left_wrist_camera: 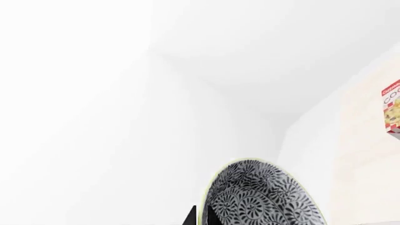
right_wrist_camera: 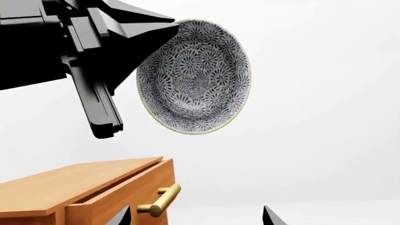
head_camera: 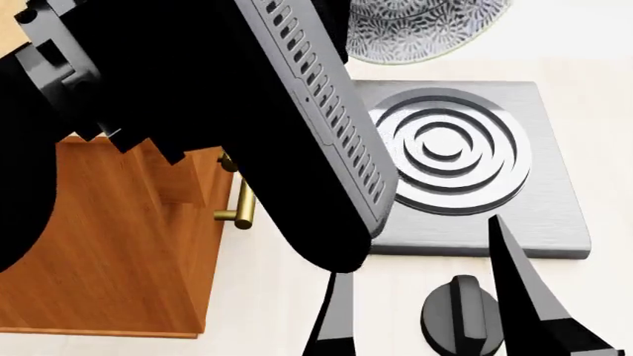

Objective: Pick the akita bowl on the wooden cabinet and place it on the plate.

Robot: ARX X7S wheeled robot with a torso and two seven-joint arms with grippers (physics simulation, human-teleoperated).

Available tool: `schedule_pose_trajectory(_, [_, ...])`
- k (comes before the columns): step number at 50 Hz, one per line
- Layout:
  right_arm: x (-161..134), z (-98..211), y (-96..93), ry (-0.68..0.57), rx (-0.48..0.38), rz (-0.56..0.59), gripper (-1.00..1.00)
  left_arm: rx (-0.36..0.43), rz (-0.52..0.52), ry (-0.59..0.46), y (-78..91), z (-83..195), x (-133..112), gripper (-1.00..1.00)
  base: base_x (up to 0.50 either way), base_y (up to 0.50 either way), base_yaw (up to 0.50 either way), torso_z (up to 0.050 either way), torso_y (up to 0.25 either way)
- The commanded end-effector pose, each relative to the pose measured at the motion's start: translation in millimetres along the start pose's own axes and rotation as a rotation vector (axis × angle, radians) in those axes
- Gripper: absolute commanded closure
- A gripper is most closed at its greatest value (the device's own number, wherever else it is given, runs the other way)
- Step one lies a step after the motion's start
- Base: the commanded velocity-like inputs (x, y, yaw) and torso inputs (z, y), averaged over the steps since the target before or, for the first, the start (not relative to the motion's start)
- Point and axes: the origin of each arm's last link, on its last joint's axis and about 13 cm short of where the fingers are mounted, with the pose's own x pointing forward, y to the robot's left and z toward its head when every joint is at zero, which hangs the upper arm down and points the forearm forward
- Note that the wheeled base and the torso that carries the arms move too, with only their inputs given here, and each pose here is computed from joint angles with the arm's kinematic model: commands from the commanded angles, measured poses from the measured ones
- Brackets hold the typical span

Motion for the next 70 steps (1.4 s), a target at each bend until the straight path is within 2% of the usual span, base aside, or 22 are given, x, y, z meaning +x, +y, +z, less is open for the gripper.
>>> schedule_pose_trajectory(1, [1.9, 1.1, -2.3, -0.026, -0.009, -0.011, -1.00, 0.007, 0.001, -0.036, 3.0, 5.5, -1.2, 1.00, 0.00, 0.00, 0.00, 0.000, 0.000])
schedule_pose_trajectory(24, [0.9, 6.0, -2.1, -0.041, -0.018, -0.010, -1.00, -0.025, -0.018, -0.031, -9.5, -4.8, -11.4, 1.00, 0.00, 0.00, 0.00, 0.000, 0.000])
schedule_pose_trajectory(51, [0.5, 4.7, -4.6, -0.040, -0.021, -0.024, -1.00, -0.053, -0.038, -0.033, -11.3, -8.2, -28.3, 1.00, 0.00, 0.00, 0.00, 0.001, 0.000])
schedule_pose_trajectory(70, [0.6, 5.5, -5.9, -0.041, -0.027, -0.033, -1.00, -0.109, -0.058, -0.055, -8.1, -10.2, -40.0, 1.00, 0.00, 0.00, 0.00, 0.000, 0.001])
